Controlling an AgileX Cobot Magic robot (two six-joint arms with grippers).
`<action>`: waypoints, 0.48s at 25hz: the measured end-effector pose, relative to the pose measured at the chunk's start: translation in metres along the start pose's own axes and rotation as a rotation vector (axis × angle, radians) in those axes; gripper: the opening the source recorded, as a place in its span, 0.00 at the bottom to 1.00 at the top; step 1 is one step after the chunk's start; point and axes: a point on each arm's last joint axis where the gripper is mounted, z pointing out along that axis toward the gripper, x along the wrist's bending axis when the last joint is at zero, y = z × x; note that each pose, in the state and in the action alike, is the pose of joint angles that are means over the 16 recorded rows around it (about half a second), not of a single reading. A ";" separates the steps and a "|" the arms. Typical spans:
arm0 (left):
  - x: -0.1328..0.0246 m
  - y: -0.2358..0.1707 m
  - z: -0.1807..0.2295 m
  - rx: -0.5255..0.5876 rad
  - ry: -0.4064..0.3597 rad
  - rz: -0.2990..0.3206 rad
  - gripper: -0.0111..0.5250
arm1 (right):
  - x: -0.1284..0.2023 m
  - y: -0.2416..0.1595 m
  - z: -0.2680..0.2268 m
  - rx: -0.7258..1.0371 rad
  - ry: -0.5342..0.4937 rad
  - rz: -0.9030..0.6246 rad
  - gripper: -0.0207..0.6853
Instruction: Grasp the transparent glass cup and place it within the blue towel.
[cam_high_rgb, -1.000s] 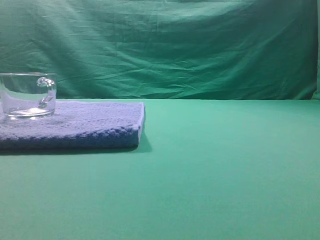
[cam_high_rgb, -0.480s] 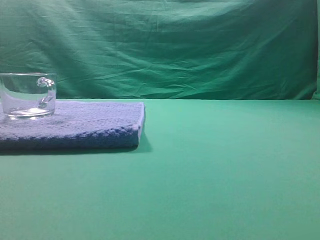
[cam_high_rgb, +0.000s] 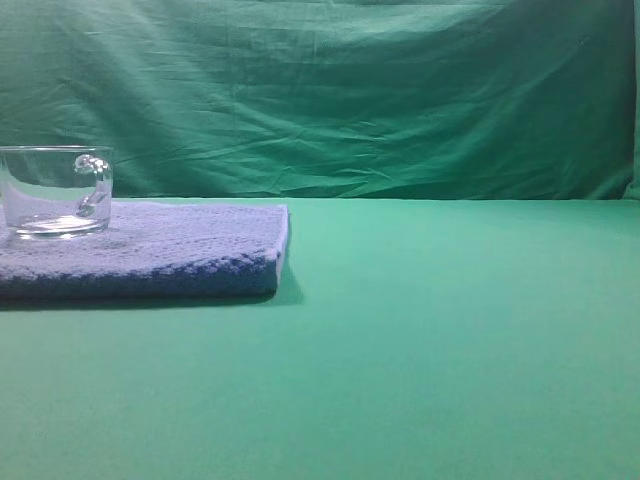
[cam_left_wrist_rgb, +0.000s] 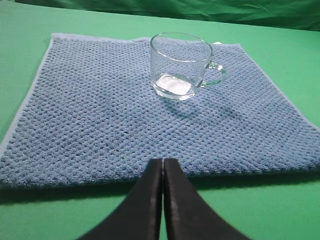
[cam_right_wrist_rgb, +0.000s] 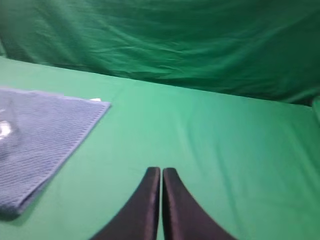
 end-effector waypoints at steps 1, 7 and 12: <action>0.000 0.000 0.000 0.000 0.000 0.000 0.02 | -0.001 -0.007 0.001 -0.003 -0.020 0.005 0.03; 0.000 0.000 0.000 0.000 0.000 0.000 0.02 | -0.004 -0.044 0.007 0.003 -0.096 0.026 0.03; 0.000 0.000 0.000 0.000 0.000 0.000 0.02 | -0.004 -0.063 0.011 0.036 -0.115 0.036 0.03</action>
